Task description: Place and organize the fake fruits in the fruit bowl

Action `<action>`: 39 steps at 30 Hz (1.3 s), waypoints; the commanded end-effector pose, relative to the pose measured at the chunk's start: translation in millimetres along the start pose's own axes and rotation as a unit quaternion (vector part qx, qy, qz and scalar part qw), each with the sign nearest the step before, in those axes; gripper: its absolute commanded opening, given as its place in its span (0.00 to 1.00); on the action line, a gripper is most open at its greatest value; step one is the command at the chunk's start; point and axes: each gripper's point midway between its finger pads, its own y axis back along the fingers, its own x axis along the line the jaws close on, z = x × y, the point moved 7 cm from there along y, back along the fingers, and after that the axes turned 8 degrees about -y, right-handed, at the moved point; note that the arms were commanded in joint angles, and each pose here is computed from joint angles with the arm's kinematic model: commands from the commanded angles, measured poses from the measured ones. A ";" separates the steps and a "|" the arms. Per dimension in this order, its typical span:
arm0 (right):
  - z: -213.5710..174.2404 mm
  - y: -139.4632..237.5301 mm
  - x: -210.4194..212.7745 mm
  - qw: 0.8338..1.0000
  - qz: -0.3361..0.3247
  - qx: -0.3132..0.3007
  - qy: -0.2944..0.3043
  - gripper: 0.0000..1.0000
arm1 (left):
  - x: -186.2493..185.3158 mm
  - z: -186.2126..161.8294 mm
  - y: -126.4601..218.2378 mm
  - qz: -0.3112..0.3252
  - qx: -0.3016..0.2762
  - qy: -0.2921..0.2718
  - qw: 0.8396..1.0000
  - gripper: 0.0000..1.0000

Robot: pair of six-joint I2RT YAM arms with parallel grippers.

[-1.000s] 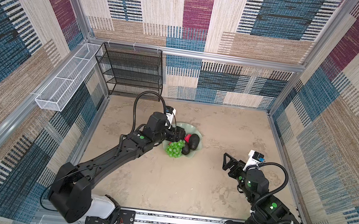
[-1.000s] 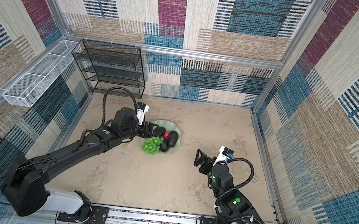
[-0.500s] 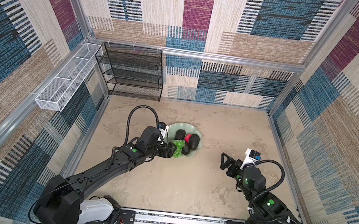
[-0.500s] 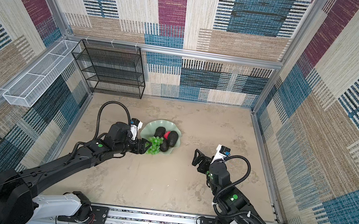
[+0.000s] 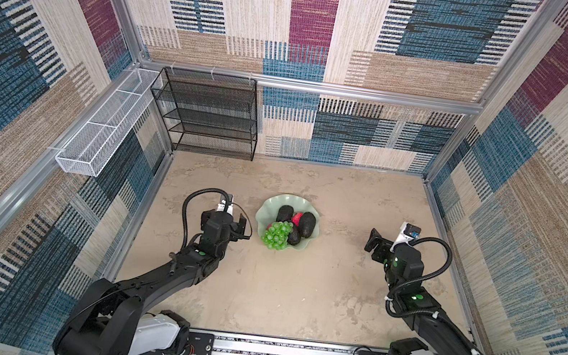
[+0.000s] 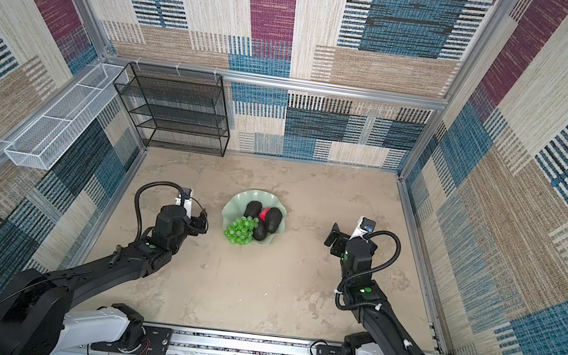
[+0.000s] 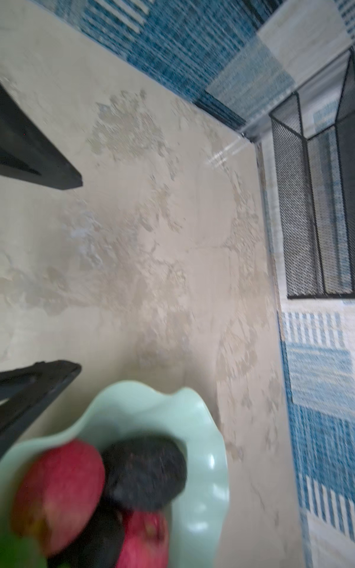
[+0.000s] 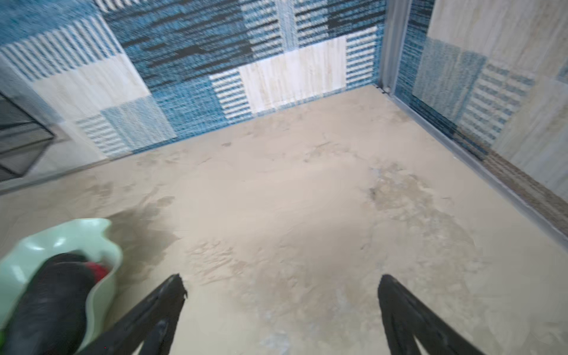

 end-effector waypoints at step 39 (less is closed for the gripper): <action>-5.5 -47.6 -27.8 0.985 0.064 -0.137 0.087 1.00 | 67.6 -45.7 -65.0 0.065 -0.013 0.054 0.996 0.99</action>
